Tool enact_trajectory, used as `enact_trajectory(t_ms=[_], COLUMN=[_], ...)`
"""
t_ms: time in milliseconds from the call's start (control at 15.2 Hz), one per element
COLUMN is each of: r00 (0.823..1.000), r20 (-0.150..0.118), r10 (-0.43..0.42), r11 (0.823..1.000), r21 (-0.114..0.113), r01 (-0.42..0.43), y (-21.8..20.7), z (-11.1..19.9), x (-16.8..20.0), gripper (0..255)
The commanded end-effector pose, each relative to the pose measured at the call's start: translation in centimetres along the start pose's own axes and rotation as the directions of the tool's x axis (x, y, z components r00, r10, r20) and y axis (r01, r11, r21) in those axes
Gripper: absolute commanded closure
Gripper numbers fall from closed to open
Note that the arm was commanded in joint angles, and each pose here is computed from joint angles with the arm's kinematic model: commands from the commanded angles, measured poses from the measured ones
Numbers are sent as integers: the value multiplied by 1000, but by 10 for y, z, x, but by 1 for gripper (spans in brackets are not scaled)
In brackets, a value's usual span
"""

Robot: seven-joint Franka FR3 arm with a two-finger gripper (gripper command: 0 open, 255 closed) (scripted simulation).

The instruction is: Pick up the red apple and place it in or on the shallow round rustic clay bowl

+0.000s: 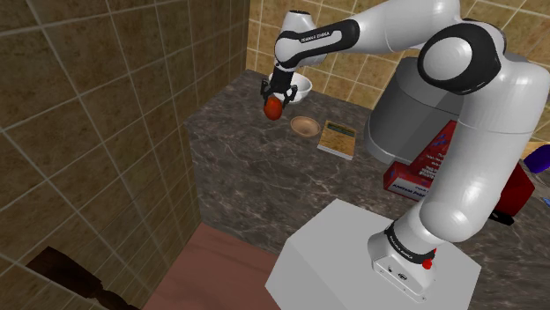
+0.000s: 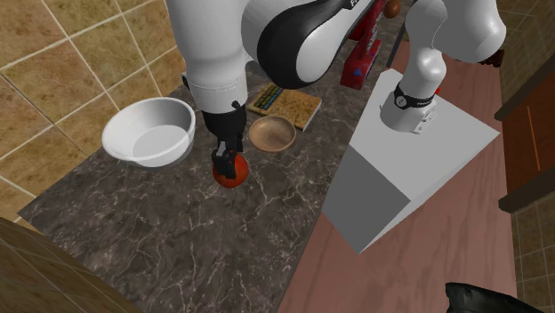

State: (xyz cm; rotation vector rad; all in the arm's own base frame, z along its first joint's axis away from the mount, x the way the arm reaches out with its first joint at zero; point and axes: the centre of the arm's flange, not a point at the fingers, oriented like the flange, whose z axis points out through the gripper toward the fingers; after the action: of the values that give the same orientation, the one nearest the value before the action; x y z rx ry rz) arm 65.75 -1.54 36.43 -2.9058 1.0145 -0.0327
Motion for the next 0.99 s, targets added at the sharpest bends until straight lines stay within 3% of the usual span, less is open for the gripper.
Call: enact_trajectory(t_ms=[0,924], r00=[1000,1000], r20=[0,0], r10=[0,0], r11=[1000,1000], r21=[0,0], r01=[0,0], y=[0,-5], z=[-9,-83], x=[1,1], gripper=[255,255])
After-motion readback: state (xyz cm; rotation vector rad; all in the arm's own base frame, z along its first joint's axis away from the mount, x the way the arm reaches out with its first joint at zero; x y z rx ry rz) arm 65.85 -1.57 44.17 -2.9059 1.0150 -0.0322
